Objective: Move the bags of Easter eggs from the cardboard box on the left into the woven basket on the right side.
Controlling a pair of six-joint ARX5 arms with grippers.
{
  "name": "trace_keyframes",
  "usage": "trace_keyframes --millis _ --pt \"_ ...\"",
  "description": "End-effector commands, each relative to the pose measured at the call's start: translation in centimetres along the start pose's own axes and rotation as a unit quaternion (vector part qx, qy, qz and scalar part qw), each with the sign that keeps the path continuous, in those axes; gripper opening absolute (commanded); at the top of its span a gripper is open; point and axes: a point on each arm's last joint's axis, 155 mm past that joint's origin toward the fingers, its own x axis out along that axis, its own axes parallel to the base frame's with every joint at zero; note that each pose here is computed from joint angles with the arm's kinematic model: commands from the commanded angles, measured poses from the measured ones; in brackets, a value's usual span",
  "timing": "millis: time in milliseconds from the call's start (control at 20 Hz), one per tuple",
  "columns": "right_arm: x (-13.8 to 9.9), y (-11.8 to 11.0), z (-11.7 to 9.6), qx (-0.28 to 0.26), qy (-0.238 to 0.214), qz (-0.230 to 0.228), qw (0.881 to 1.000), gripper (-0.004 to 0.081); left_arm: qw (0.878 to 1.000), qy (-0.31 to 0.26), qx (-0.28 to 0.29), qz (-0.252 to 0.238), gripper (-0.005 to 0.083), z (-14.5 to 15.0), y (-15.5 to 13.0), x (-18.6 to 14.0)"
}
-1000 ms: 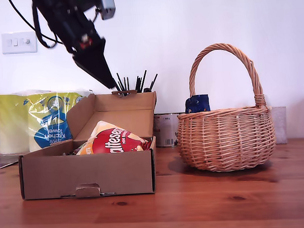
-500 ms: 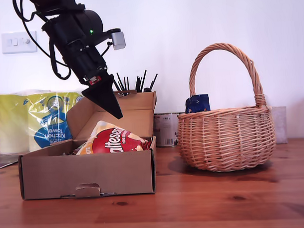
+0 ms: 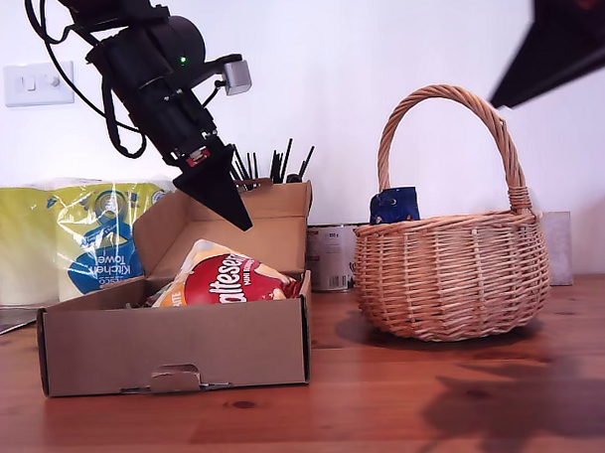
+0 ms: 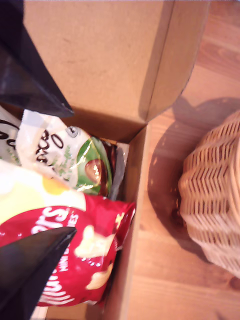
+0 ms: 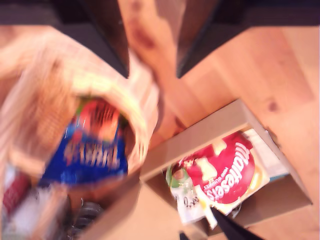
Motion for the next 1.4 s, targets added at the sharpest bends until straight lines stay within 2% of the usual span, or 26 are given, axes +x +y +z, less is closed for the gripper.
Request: trace_keyframes --millis 0,200,450,700,950,1200,1250,1350 --pt "1.7 0.2 -0.4 -0.03 0.027 0.025 0.999 0.0398 1.0 0.002 -0.009 -0.01 0.0639 -0.5 -0.4 0.7" --pt "5.2 0.0 -0.6 -0.093 0.086 0.06 0.99 0.0431 1.0 -0.005 -0.007 -0.012 0.0639 -0.2 -0.4 0.7" --pt "8.9 -1.6 -0.6 -0.191 0.144 0.05 0.97 0.0518 1.0 -0.013 -0.014 -0.016 0.0639 0.2 -0.6 0.7" --pt "11.3 -2.0 -2.9 -0.21 0.204 0.072 0.953 0.0532 1.0 -0.015 -0.017 -0.018 0.0639 0.2 -0.7 0.7" --pt "12.0 -1.2 -4.9 -0.208 0.233 0.101 0.945 0.0531 1.0 -0.015 -0.017 -0.018 0.0639 0.3 -0.6 0.7" --pt "10.6 0.3 -6.9 -0.195 0.271 0.138 0.932 0.0525 1.0 -0.016 -0.015 -0.018 0.0639 0.4 -0.7 0.8" --pt "10.4 0.6 -7.2 -0.192 0.278 0.145 0.93 0.0514 1.0 -0.017 -0.017 -0.018 0.0639 0.5 -0.7 0.8" --pt "9.9 1.3 -7.6 -0.188 0.289 0.157 0.925 0.0436 0.999 -0.017 -0.024 -0.018 0.0639 0.5 -0.7 0.8"
